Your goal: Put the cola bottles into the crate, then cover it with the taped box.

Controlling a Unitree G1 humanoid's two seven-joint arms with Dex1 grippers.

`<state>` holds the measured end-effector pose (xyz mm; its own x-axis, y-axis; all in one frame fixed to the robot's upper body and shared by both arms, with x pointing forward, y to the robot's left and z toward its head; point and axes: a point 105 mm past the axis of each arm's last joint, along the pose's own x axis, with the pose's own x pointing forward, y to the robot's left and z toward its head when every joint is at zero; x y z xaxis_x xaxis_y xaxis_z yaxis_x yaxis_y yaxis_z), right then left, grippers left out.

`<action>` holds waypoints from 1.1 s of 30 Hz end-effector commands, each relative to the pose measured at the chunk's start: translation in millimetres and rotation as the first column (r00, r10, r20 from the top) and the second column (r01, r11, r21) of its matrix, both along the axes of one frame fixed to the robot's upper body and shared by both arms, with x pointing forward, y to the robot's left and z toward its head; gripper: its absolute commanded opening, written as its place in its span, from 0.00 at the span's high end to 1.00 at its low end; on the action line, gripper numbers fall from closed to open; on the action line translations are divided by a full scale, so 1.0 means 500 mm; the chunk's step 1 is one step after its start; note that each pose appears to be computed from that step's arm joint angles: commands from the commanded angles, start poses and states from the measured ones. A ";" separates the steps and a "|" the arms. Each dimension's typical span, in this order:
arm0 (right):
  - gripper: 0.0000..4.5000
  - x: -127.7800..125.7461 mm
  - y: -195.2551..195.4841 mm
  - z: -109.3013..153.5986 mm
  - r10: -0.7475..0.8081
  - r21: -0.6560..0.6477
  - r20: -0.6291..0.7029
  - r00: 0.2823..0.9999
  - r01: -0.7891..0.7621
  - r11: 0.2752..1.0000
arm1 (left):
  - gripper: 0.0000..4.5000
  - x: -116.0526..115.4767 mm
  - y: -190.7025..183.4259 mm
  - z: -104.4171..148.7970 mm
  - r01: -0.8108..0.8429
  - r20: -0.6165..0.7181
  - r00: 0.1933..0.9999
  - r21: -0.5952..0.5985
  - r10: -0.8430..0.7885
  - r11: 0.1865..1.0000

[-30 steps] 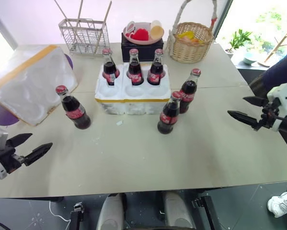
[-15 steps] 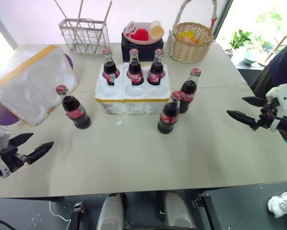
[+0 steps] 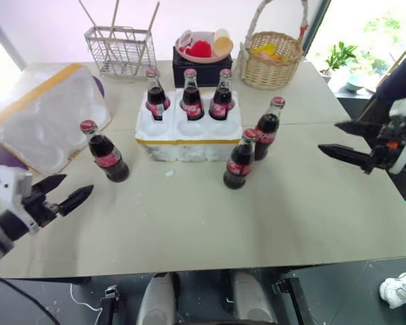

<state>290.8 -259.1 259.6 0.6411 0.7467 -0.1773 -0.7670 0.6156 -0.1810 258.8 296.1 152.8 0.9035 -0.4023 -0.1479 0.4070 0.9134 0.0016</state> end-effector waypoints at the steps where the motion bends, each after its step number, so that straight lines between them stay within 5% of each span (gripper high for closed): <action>1: 0.00 -0.057 0.057 0.064 0.169 0.015 0.037 0.985 -0.169 0.985 | 0.01 0.031 -0.019 0.014 0.046 0.044 0.998 0.020 -0.047 0.999; 15: 0.00 -0.150 0.171 0.096 0.390 0.047 0.036 0.920 -0.391 0.919 | 0.01 0.164 -0.092 0.008 0.183 0.080 0.979 0.043 -0.186 0.982; 20: 0.00 -0.149 0.174 0.096 0.369 0.065 0.053 0.928 -0.372 0.926 | 0.38 0.149 -0.090 0.012 0.223 0.070 0.972 0.054 -0.226 0.973; 22: 0.00 -0.147 0.172 0.097 0.358 0.073 0.061 0.932 -0.362 0.929 | 0.38 0.137 -0.085 0.021 0.244 0.046 0.968 0.073 -0.247 0.967; 28: 0.00 -0.138 0.167 0.088 0.315 0.088 0.066 0.947 -0.320 0.943 | 0.38 0.077 -0.144 0.132 0.488 0.061 0.872 -0.033 -0.486 0.872; 33: 0.00 -0.134 0.170 0.084 0.292 0.106 0.076 0.953 -0.299 0.948 | 0.38 0.126 -0.193 0.241 0.550 0.230 0.822 -0.084 -0.521 0.831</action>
